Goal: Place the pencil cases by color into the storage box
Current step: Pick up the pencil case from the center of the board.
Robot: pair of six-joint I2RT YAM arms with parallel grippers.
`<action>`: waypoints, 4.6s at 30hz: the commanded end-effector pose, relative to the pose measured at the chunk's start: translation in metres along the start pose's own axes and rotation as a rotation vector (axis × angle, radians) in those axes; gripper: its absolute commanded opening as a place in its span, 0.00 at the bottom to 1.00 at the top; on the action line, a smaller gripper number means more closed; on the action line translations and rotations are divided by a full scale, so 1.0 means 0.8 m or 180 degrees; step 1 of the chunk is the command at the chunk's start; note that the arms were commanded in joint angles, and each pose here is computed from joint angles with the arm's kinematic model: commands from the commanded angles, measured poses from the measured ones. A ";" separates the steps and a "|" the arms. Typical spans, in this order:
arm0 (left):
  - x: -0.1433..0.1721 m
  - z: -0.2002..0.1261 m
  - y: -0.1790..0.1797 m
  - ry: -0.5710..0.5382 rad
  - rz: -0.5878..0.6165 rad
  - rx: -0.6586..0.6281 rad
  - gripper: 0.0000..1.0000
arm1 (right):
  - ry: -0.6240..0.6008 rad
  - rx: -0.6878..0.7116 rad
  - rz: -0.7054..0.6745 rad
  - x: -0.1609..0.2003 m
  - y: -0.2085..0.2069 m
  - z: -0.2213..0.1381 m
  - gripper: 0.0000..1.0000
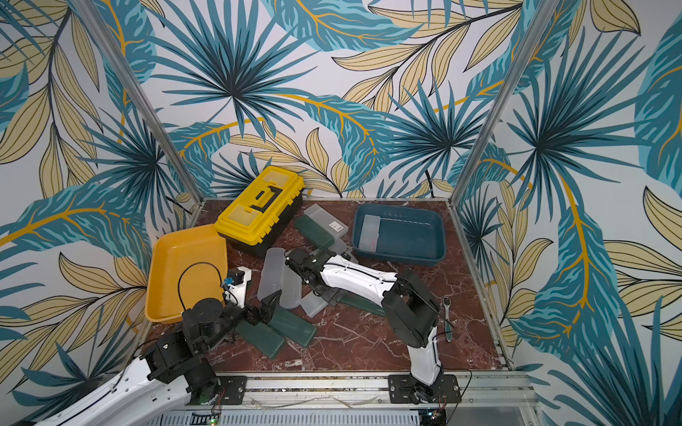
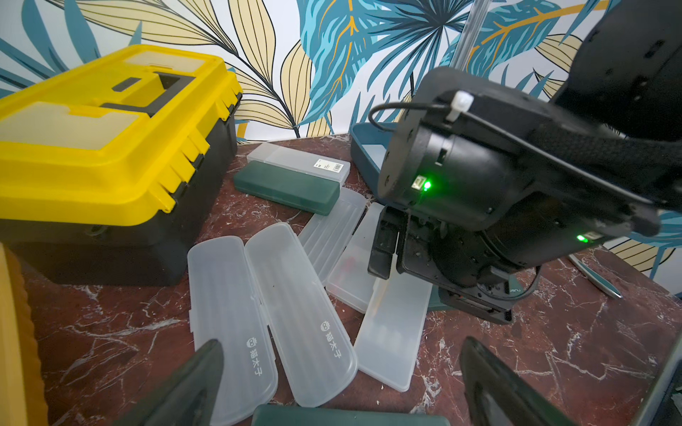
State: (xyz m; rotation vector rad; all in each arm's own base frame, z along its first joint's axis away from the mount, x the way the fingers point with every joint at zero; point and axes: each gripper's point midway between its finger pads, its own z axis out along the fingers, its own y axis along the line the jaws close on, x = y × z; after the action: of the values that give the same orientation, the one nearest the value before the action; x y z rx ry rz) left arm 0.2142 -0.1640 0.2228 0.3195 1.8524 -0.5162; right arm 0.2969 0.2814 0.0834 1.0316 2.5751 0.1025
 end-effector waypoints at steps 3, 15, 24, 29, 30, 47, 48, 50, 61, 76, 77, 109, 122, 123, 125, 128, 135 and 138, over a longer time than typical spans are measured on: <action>0.011 0.007 -0.004 0.0044 0.0036 0.0057 1.00 | 0.0022 0.0141 0.0037 0.007 -0.008 0.005 0.99; 0.011 0.007 -0.002 0.0027 0.0056 0.0027 0.99 | 0.0050 0.0226 0.0016 0.014 -0.005 0.019 0.99; 0.010 0.003 -0.004 -0.0008 0.0043 0.0081 0.99 | 0.0050 0.0271 0.0024 0.017 -0.011 0.029 0.99; 0.010 0.002 -0.006 -0.0009 0.0047 0.0115 0.99 | 0.0109 0.0306 0.0021 0.023 -0.010 0.035 0.99; 0.010 0.002 -0.006 -0.0014 0.0049 0.0114 0.99 | 0.0118 0.0318 0.0021 0.024 -0.011 0.035 0.99; 0.008 -0.002 -0.003 -0.0066 0.0021 0.0093 0.99 | 0.0207 0.0467 -0.0021 0.038 -0.017 0.055 0.94; 0.008 -0.001 -0.003 -0.0061 0.0021 0.0095 0.99 | 0.0201 0.0484 -0.0031 0.038 -0.018 0.056 0.94; 0.009 -0.001 -0.003 -0.0056 0.0021 0.0091 0.99 | 0.0198 0.0516 -0.0046 0.039 -0.023 0.058 0.91; 0.008 -0.001 -0.003 -0.0055 0.0023 0.0083 0.99 | 0.0050 0.0551 -0.0164 0.028 -0.033 0.049 0.77; 0.012 0.006 -0.004 0.0029 0.0041 0.0067 0.99 | -0.0397 0.0158 -0.1052 -0.027 -0.033 -0.013 0.70; 0.012 0.007 -0.004 0.0039 0.0043 0.0064 0.99 | -0.0409 0.0166 -0.1110 -0.030 -0.038 -0.016 0.70; 0.018 0.027 -0.015 0.0201 0.0014 0.0106 0.99 | 0.0004 0.0385 -0.2145 -0.037 -0.121 0.029 0.87; 0.017 0.028 -0.019 0.0224 0.0019 0.0148 0.99 | 0.0124 0.0214 -0.2034 -0.023 -0.116 0.038 0.80; 0.017 0.029 -0.020 0.0232 0.0020 0.0154 0.99 | 0.0123 0.0193 -0.2048 -0.022 -0.115 0.039 0.79; 0.017 0.030 -0.021 0.0252 0.0026 0.0162 0.99 | 0.0119 0.0169 -0.2081 -0.021 -0.114 0.040 0.78; 0.016 0.033 -0.022 0.0266 0.0028 0.0155 0.99 | 0.0129 0.0205 -0.2031 -0.033 -0.118 0.046 0.77; 0.009 0.038 -0.027 0.0279 0.0046 0.0166 0.99 | 0.0109 0.0026 -0.2041 -0.033 -0.114 0.046 0.66; 0.005 0.042 -0.031 0.0300 0.0064 0.0178 0.99 | 0.0076 -0.0064 -0.2064 -0.037 -0.109 0.036 0.66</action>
State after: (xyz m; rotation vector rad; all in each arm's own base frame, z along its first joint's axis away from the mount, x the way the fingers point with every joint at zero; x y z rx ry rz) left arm 0.2240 -0.1910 0.1751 0.4200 2.0097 -0.4877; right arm 0.2722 0.1983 0.0476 0.1777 2.7816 -0.0441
